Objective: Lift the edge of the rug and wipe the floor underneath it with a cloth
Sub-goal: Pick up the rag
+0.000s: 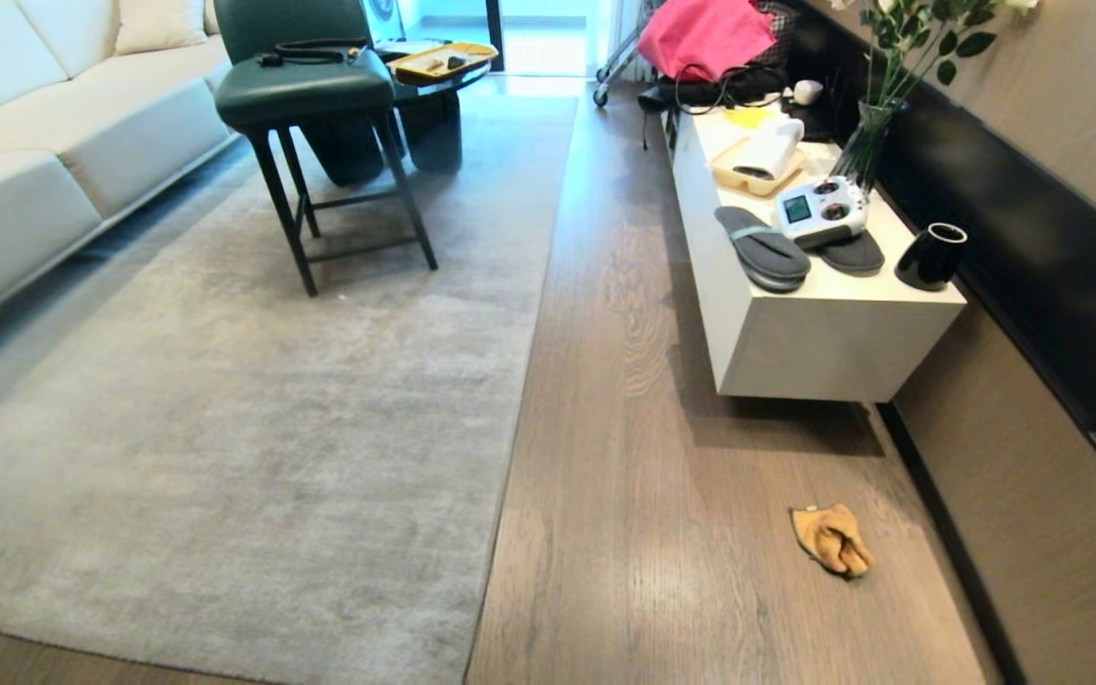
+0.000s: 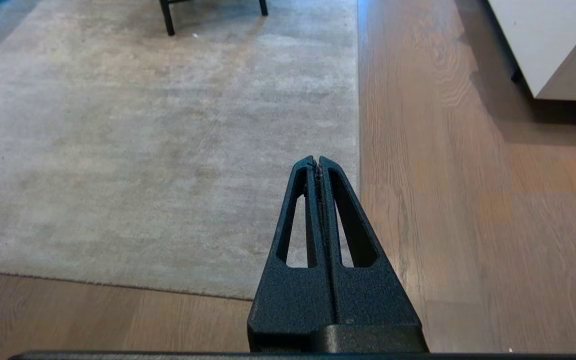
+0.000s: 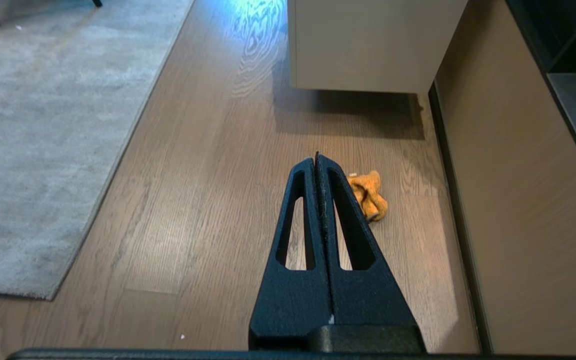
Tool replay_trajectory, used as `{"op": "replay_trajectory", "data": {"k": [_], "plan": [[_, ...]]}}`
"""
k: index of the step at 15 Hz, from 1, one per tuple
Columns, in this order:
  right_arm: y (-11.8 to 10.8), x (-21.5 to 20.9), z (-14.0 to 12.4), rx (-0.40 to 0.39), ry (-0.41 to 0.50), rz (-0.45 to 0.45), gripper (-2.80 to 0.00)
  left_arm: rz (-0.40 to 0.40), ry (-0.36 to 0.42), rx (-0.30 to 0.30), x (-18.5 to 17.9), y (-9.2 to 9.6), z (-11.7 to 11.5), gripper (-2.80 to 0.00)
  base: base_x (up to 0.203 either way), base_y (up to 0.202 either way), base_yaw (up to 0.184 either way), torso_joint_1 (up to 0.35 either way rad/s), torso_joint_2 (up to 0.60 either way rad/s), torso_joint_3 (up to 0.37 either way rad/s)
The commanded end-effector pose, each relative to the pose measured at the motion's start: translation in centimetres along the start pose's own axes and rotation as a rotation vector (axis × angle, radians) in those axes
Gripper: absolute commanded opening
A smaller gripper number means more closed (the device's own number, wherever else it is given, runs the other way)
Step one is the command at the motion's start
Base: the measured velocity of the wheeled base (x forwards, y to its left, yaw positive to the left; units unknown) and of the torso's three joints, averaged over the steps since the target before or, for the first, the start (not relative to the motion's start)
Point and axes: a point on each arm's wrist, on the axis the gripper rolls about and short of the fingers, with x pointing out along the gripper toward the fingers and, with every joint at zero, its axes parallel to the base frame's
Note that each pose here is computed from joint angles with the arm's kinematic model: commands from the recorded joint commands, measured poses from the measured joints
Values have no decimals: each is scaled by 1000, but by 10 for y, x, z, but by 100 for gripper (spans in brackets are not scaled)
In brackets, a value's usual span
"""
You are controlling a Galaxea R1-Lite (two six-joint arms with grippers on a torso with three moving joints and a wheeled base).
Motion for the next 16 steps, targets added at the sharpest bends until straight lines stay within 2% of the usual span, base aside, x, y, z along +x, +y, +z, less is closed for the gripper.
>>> {"op": "replay_trajectory", "data": {"k": [1,16], "plan": [[0,0,0,0,0,0,-280,0,0,-1,0,0,0,-280,0,0,0,3,6,-198],[0,0,0,0,0,0,-280,0,0,-1,0,0,0,-280,0,0,0,4,3,-201]]}}
